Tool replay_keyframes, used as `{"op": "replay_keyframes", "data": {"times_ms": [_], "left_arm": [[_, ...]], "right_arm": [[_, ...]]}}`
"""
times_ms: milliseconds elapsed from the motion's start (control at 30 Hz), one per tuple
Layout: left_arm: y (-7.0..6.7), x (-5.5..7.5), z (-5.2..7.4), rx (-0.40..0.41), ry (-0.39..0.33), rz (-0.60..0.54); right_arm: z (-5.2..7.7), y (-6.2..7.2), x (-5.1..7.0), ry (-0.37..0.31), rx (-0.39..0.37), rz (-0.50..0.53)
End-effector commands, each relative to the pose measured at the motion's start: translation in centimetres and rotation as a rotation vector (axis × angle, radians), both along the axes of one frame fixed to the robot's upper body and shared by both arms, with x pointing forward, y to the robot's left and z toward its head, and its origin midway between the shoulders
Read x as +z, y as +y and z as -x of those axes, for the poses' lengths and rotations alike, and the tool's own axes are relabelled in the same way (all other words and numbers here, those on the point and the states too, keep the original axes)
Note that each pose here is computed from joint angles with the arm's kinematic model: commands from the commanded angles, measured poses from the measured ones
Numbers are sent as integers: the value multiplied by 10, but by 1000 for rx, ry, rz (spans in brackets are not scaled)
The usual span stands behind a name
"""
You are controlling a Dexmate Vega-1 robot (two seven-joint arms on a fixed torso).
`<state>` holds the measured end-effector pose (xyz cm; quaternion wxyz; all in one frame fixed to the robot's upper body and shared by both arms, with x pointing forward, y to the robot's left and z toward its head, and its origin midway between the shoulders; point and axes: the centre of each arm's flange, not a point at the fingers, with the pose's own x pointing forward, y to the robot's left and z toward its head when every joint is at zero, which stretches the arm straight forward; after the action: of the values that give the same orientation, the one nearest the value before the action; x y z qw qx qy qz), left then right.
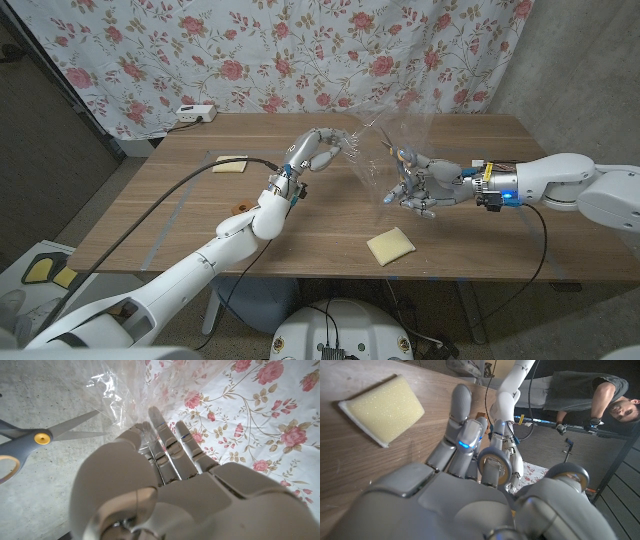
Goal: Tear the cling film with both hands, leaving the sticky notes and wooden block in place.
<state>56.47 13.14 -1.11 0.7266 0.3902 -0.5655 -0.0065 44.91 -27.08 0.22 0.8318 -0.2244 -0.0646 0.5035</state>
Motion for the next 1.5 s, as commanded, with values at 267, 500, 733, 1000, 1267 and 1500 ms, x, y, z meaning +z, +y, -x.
{"op": "replay_keyframes", "data": {"times_ms": [267,500,733,1000,1267,1500], "left_arm": [[2,2,13,47,-99,-111],[3,1,16,51,-102,-136],[5,1,19,47,-91,-120],[11,2,17,51,-58,-105],[7,6,17,45,-55,-136],[-1,15,20,52,-81,-233]], "right_arm": [[3,0,11,10,-29,93],[3,9,10,13,-5,139],[8,9,8,8,-4,132],[15,4,7,-4,-19,127],[22,2,10,-13,-36,146],[22,11,14,2,-28,228]]}}
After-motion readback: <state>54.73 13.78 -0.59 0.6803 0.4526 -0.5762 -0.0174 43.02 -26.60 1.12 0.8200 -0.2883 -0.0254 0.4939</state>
